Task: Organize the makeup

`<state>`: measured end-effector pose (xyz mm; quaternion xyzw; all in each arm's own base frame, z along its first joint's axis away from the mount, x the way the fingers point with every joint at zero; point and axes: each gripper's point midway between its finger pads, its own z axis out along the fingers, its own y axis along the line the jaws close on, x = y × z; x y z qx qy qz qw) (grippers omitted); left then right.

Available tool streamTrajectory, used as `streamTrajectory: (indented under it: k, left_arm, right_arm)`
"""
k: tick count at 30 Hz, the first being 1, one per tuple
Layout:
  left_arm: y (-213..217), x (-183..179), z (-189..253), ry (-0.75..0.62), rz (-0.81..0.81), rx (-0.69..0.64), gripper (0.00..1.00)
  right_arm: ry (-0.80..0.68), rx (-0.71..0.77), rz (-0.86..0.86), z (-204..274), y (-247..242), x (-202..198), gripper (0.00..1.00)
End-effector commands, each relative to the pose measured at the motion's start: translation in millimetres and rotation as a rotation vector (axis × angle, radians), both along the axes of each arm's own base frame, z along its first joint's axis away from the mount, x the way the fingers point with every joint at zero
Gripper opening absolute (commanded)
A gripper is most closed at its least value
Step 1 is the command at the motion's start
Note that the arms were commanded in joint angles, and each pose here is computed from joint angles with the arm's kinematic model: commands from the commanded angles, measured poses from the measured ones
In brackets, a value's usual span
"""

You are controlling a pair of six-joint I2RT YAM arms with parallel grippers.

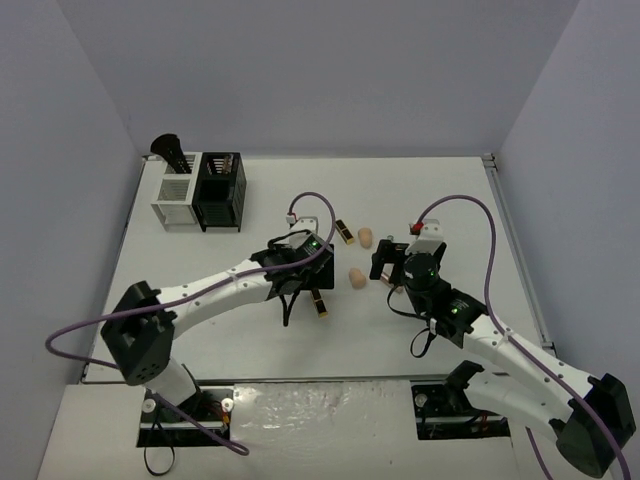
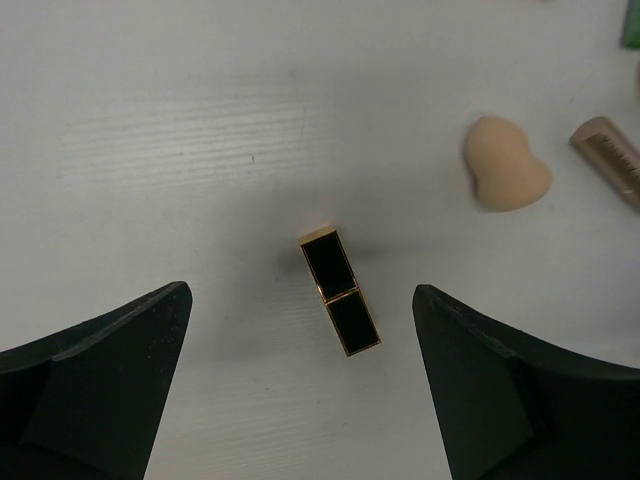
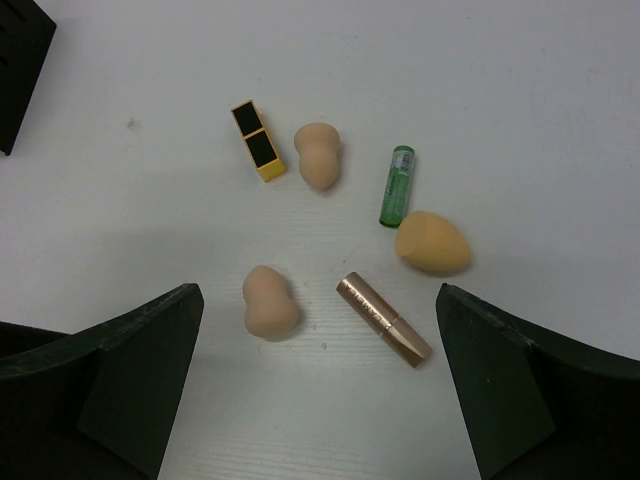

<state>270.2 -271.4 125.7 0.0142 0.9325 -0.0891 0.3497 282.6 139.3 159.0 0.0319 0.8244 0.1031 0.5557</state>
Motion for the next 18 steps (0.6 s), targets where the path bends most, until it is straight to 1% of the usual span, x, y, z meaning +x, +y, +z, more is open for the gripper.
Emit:
streamTrajectory:
  k: [1,5,10,14,18]
  left_arm:
    - [-28,0,-14,0.079,0.027,-0.037,0.88]
    - [-40,1,-33,0.136,0.015,-0.016,0.81]
    - [-42,1,-56,0.187,0.023,0.029,0.72]
    - [-42,-1,-69,0.216,0.024,0.051,0.58]
    - [-37,-3,-77,0.230,0.033,0.067,0.47]
  right_arm:
    - [-0.073,0.041,-0.077,18,-11,6,1.00]
    - [-0.080,0.048,-0.076,15,-12,5,1.00]
    - [-0.079,0.052,-0.060,12,-9,5,1.00]
    - [-0.082,0.055,-0.054,10,-9,6,1.00]
    - [-0.080,0.058,-0.042,10,-6,6,1.00]
